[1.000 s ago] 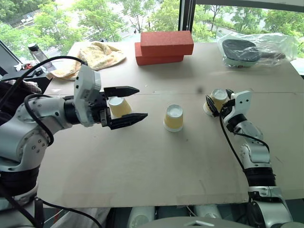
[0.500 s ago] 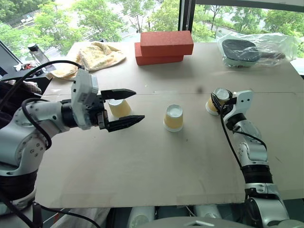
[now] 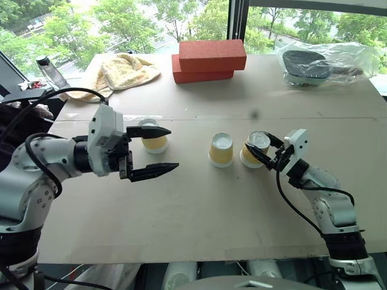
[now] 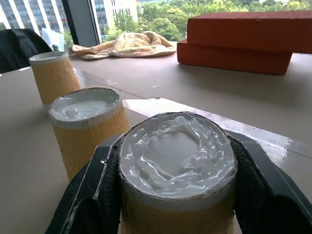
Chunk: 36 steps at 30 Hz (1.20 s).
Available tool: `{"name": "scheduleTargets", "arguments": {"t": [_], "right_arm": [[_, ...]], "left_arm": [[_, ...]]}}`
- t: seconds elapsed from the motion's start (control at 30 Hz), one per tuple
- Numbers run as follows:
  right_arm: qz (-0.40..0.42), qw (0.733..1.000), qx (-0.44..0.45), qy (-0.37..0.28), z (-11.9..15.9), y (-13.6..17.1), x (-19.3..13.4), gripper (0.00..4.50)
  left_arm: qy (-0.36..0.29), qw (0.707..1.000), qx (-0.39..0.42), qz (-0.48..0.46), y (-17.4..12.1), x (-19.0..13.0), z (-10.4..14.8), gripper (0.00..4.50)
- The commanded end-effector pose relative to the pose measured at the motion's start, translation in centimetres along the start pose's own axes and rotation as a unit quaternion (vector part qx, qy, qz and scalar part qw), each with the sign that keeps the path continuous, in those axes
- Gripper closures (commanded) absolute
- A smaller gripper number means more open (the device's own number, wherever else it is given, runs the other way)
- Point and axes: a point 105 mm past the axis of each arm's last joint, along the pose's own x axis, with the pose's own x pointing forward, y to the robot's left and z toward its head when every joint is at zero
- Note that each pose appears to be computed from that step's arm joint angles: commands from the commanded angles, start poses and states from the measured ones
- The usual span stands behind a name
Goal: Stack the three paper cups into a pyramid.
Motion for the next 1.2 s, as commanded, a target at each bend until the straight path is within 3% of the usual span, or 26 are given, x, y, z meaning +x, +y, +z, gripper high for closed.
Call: {"name": "scheduleTargets", "arguments": {"t": [0.03,0.2,0.33,0.37,0.4,0.5,0.6,0.83,1.03,1.2], "right_arm": [[0.019,1.0,-0.011,-0.013,0.8,1.0,0.6,2.35],[0.025,1.0,-0.014,-0.004,0.2,1.3,0.8,2.35],[0.023,1.0,-0.018,0.001,0.2,0.8,0.6,0.47],[0.022,1.0,-0.018,0.001,0.2,0.7,0.6,0.11],[0.023,1.0,-0.019,0.0,0.4,0.6,0.4,0.04],[0.03,0.999,-0.02,-0.013,1.2,0.4,-0.1,0.04],[0.046,0.998,-0.038,-0.027,2.4,0.4,-1.2,0.04],[0.072,0.992,-0.086,-0.051,4.9,-0.2,-3.7,0.04],[0.149,0.983,-0.056,-0.094,7.7,0.5,-4.6,0.04],[0.175,0.979,-0.046,-0.09,7.5,0.7,-4.8,0.04]], "left_arm": [[-0.004,1.0,0.031,-0.004,-0.3,-0.2,1.2,0.0],[-0.003,0.999,0.034,-0.001,-0.2,-0.3,1.3,0.0],[-0.001,0.999,0.033,0.001,-0.2,-0.3,1.3,0.0],[-0.001,0.999,0.033,0.002,-0.2,-0.3,1.3,0.0],[0.0,0.999,0.031,0.003,-0.2,-0.3,1.3,0.0],[-0.005,1.0,0.023,0.019,0.2,-0.4,1.0,0.0],[-0.068,0.993,0.033,0.095,1.8,-0.7,1.1,0.0],[-0.15,0.944,0.029,0.291,3.1,-2.3,-0.7,0.0],[-0.15,0.882,-0.004,0.447,4.0,-3.2,-5.1,0.0],[-0.125,0.861,0.007,0.492,4.8,-2.5,-7.1,0.0]]}}
